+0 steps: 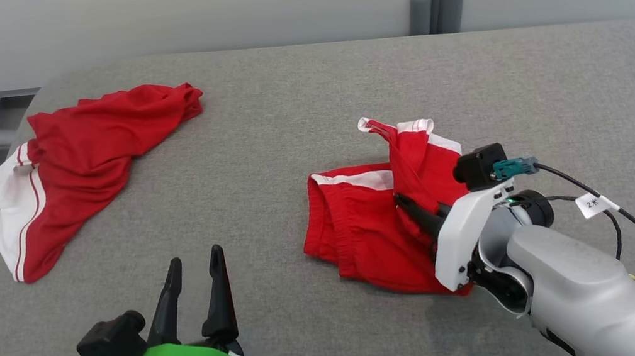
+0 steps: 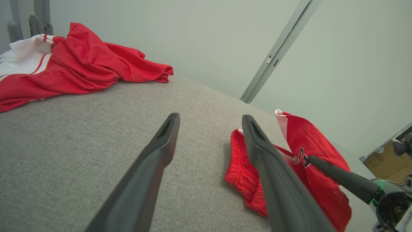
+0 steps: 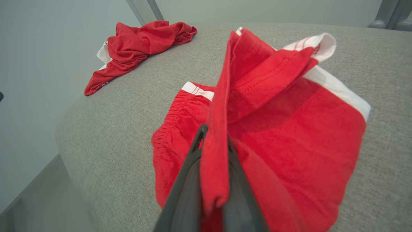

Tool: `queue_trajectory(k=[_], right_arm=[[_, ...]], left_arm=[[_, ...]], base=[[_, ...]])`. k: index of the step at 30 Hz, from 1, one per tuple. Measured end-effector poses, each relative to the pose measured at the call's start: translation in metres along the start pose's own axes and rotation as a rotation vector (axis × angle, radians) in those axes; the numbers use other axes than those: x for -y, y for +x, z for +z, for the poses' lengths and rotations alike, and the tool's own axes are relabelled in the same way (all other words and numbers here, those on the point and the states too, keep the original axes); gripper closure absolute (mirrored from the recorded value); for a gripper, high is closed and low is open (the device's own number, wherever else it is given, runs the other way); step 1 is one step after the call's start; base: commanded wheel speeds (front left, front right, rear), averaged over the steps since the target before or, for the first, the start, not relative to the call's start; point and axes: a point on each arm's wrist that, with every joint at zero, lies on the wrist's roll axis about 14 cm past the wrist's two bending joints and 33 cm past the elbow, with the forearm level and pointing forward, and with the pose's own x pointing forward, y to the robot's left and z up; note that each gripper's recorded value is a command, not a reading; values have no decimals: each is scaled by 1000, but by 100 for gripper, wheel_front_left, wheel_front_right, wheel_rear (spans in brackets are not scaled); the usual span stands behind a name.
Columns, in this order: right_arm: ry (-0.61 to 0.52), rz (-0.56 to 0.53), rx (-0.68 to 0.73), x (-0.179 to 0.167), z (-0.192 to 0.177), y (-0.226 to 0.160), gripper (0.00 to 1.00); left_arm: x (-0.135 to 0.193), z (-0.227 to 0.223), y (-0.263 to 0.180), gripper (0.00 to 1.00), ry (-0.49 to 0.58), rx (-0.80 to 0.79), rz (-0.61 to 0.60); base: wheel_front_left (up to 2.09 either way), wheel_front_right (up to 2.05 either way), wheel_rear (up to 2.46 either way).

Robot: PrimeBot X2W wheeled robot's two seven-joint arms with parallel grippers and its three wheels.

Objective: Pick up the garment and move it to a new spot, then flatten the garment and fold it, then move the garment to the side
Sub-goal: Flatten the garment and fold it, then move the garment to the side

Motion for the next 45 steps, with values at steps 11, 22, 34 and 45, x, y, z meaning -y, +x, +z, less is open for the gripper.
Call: queue_trajectory(k=[11, 22, 34, 45], right_arm=[[-83, 67, -151, -28, -21, 11, 100], [-197, 102, -144, -42, -3, 19, 0], [-141, 105, 88, -50, 58, 20, 0], [57, -261, 29, 85, 26, -14, 0]], left_arm=[[-17, 10, -19, 0, -15, 38, 60], [-21, 15, -28, 0, -23, 58, 80], [-19, 14, -26, 0, -23, 53, 67], [-9, 9, -17, 0, -26, 29, 42]], base=[[0, 0, 0], [0, 0, 0], [0, 0, 0], [0, 0, 0]])
